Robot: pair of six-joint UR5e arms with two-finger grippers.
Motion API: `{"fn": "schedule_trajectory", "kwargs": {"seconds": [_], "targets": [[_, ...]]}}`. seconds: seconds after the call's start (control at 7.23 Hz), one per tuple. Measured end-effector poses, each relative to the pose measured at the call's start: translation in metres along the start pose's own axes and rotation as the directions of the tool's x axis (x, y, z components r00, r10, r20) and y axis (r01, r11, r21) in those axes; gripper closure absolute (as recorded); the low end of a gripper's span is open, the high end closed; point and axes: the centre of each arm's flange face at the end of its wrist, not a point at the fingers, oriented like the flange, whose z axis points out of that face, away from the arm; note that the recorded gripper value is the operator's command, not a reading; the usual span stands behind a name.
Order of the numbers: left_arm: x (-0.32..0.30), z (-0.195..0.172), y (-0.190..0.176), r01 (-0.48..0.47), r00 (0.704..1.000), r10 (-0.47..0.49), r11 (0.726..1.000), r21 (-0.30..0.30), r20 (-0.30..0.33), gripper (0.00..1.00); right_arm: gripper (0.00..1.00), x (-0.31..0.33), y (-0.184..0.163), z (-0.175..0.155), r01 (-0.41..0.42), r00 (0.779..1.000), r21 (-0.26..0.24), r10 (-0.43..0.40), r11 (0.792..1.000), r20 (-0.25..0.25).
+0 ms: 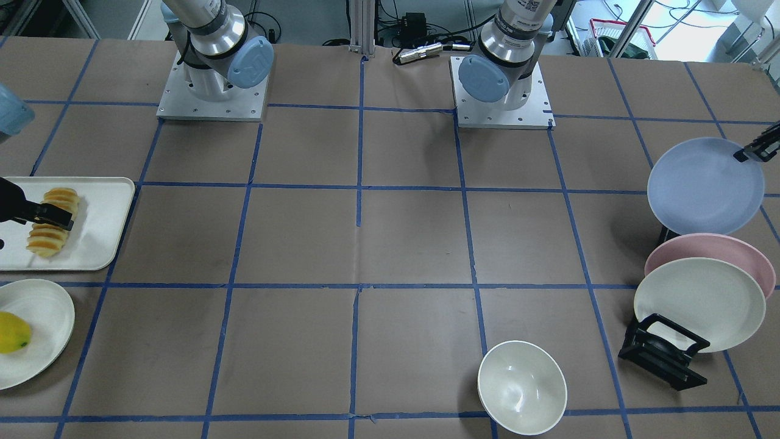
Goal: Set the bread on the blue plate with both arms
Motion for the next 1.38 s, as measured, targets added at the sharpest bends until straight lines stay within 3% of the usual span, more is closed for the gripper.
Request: {"fn": "schedule_trajectory", "kwargs": {"seconds": [0.14, 0.28, 0.41, 0.83, 1.11, 1.38], "targets": [[0.014, -0.013, 0.014, -0.015, 0.999, 0.015, 1.000, -0.002, -0.043, 1.00, 0.62, 0.002, 0.000, 0.002, -0.006, 1.000, -0.003, 0.006, 1.000, 0.005], [0.042, -0.026, 0.032, -0.048, 0.993, 0.047, 0.999, -0.004, -0.107, 1.00, 0.92, 0.003, 0.000, 0.002, -0.011, 1.000, -0.004, 0.011, 1.000, 0.008], [0.079, -0.037, 0.053, -0.091, 0.983, 0.088, 0.996, -0.015, -0.162, 1.00, 1.00, 0.003, 0.001, 0.001, -0.013, 1.000, -0.004, 0.013, 1.000, 0.009], [0.220, -0.041, 0.116, -0.205, 0.936, 0.174, 0.976, -0.072, -0.305, 1.00, 1.00, 0.001, 0.003, -0.016, -0.011, 1.000, 0.014, 0.011, 1.000, -0.004], [0.330, -0.029, 0.161, -0.297, 0.865, 0.262, 0.955, -0.017, -0.429, 1.00, 1.00, -0.019, 0.004, -0.055, 0.005, 1.000, 0.048, -0.004, 0.999, -0.019], [0.417, 0.013, 0.204, -0.299, 0.823, 0.304, 0.950, 0.090, -0.479, 1.00, 1.00, -0.051, -0.006, -0.104, 0.033, 0.999, 0.061, -0.032, 0.998, -0.022]]}}
